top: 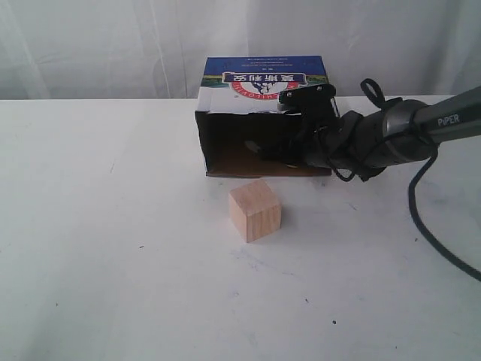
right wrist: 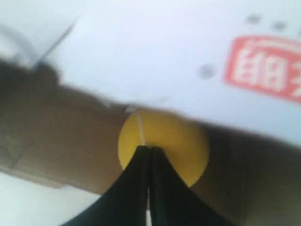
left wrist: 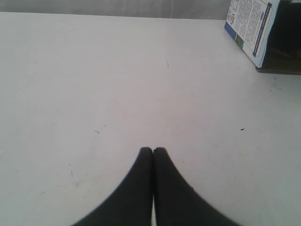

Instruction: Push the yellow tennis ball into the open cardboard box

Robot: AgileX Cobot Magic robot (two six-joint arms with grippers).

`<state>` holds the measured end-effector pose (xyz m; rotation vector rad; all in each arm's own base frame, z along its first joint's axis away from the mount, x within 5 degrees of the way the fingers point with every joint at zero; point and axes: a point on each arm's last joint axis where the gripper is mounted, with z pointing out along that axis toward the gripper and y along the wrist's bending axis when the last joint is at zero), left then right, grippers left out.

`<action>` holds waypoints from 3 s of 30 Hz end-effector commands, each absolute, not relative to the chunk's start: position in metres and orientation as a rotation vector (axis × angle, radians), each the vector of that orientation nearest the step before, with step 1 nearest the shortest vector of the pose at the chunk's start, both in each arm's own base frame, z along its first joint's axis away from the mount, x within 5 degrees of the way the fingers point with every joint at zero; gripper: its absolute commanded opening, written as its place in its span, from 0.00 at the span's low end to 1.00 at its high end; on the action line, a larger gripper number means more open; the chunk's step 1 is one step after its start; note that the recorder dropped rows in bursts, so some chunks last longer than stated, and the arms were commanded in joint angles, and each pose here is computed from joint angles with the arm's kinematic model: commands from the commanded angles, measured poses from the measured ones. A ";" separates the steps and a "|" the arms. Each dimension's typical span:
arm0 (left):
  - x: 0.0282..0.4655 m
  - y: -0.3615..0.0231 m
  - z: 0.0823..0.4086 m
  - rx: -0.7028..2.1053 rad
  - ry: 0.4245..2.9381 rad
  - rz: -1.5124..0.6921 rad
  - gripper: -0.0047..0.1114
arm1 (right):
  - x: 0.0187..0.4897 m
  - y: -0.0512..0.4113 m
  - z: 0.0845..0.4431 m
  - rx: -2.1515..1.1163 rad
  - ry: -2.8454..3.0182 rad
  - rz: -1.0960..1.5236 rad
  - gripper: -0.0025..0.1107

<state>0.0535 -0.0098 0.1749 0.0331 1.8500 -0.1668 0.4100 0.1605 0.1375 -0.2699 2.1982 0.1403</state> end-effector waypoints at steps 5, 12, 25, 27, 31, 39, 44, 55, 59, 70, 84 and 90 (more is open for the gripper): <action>0.053 -0.010 0.174 0.034 1.846 -0.172 0.04 | 0.395 0.168 0.135 -0.412 2.368 0.299 0.02; 0.053 -0.010 0.174 0.034 1.846 -0.172 0.04 | 0.395 0.168 0.137 -0.394 2.360 0.302 0.02; 0.053 -0.010 0.174 0.034 1.846 -0.172 0.04 | 0.407 0.161 0.155 -0.342 2.201 0.175 0.02; 0.053 -0.010 0.174 0.034 1.846 -0.172 0.04 | 0.405 0.162 0.159 -0.354 2.210 0.196 0.02; 0.053 -0.010 0.174 0.034 1.846 -0.172 0.04 | 0.398 0.165 0.168 -0.390 2.241 0.254 0.02; 0.053 -0.010 0.174 0.034 1.846 -0.172 0.04 | 0.383 0.154 0.173 -0.514 2.393 0.360 0.02; 0.053 -0.010 0.174 0.034 1.846 -0.172 0.04 | 0.371 0.110 0.175 -0.382 2.531 0.207 0.02; 0.053 -0.010 0.174 0.034 1.846 -0.172 0.04 | 0.268 -0.042 0.239 0.052 3.004 -0.853 0.02; 0.053 -0.010 0.174 0.034 1.846 -0.172 0.04 | 0.217 -0.041 0.268 0.269 2.863 -0.715 0.02; 0.053 -0.010 0.174 0.034 1.846 -0.172 0.04 | 0.082 -0.019 0.365 0.229 1.859 -0.132 0.02; 0.053 -0.010 0.174 0.034 1.846 -0.172 0.04 | -0.023 -0.021 0.347 0.148 1.557 -0.186 0.02; 0.053 -0.010 0.174 0.034 1.846 -0.173 0.04 | -0.011 -0.021 0.331 0.106 1.607 -0.227 0.02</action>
